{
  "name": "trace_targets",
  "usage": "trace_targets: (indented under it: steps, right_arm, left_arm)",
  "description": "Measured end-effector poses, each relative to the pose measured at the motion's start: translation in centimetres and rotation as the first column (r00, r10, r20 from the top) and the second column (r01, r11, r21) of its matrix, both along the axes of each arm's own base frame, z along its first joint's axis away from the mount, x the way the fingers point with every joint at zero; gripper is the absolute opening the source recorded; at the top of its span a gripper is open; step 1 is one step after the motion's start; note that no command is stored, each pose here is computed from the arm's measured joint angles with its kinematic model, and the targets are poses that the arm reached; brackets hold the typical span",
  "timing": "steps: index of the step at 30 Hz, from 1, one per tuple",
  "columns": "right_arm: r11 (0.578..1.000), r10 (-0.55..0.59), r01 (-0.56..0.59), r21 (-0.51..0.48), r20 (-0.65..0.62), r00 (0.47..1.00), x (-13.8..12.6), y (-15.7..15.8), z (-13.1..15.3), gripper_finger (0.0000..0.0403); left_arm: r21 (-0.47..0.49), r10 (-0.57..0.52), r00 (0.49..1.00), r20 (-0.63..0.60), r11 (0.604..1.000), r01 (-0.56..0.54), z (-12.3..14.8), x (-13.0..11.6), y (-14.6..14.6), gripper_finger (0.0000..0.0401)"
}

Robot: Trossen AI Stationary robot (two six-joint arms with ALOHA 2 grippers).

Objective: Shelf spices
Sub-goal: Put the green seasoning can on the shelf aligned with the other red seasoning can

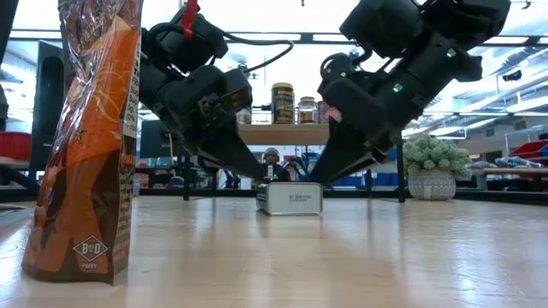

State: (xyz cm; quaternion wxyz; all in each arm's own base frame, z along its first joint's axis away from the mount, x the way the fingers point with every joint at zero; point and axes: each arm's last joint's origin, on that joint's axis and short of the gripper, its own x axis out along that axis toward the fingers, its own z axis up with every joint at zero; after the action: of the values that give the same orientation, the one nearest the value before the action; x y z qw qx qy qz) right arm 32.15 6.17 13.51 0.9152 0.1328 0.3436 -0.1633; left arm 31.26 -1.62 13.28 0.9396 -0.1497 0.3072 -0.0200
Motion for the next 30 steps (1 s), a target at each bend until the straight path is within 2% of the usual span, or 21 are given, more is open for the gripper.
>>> trace_targets:
  steps: [4,11,19,24,30]
  right_arm:
    - [1.000,0.011,-0.010,-0.004,0.046,0.999,0.4,-0.2,0.4,0.0129]
    - [1.000,0.026,-0.026,-0.012,0.035,0.999,0.4,-0.2,0.3,0.0126]
    - [1.000,0.013,-0.013,-0.001,0.017,1.000,0.2,-0.2,0.2,0.0125]
    - [1.000,0.006,-0.006,0.000,0.001,1.000,0.1,-0.2,0.1,0.0125]
    - [1.000,0.004,-0.004,-0.002,0.000,1.000,0.1,-0.3,0.1,0.0125]
  left_arm:
    - [0.003,0.004,1.000,-0.012,1.000,-0.004,-0.4,0.0,0.0,0.0000]
    - [-0.036,0.033,0.998,-0.050,0.999,-0.035,-2.5,0.5,0.0,0.0000]
    - [-0.114,0.057,0.998,-0.026,0.992,-0.059,-2.3,0.7,0.0,0.0006]
    - [-0.168,0.091,0.996,0.002,0.982,-0.089,-1.9,1.0,0.1,0.0034]
    - [-0.215,0.119,0.993,0.000,0.970,-0.117,-1.8,1.0,0.1,0.0086]
